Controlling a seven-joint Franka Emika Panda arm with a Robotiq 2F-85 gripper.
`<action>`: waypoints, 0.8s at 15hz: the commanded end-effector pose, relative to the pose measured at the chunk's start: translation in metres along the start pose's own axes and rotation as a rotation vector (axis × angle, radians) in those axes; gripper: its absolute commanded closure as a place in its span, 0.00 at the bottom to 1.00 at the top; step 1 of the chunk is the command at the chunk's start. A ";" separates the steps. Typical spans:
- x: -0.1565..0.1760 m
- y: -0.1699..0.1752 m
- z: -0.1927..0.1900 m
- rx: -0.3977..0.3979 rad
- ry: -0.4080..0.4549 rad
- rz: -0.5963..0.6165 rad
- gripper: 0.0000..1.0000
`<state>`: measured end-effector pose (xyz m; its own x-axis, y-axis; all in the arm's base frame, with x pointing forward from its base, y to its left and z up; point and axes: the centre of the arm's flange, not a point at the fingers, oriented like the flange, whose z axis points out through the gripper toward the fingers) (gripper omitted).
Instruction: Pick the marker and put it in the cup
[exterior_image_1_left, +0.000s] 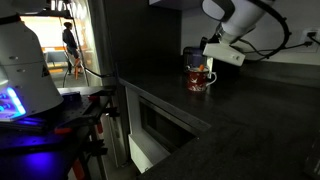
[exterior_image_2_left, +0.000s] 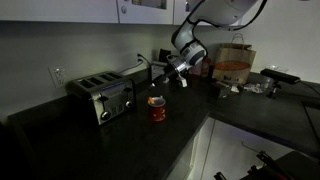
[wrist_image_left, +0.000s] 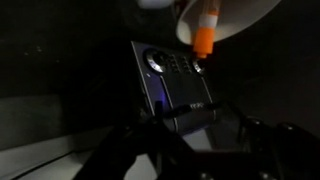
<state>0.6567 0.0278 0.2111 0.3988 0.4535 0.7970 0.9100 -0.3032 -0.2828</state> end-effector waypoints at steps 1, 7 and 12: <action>0.020 -0.032 -0.014 -0.031 -0.070 0.052 0.04; 0.040 -0.071 -0.021 -0.033 -0.255 0.231 0.00; 0.044 -0.085 -0.023 -0.025 -0.306 0.226 0.00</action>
<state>0.6053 0.0518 0.2752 0.6055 0.5833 0.5414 0.7953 -0.4185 -0.4386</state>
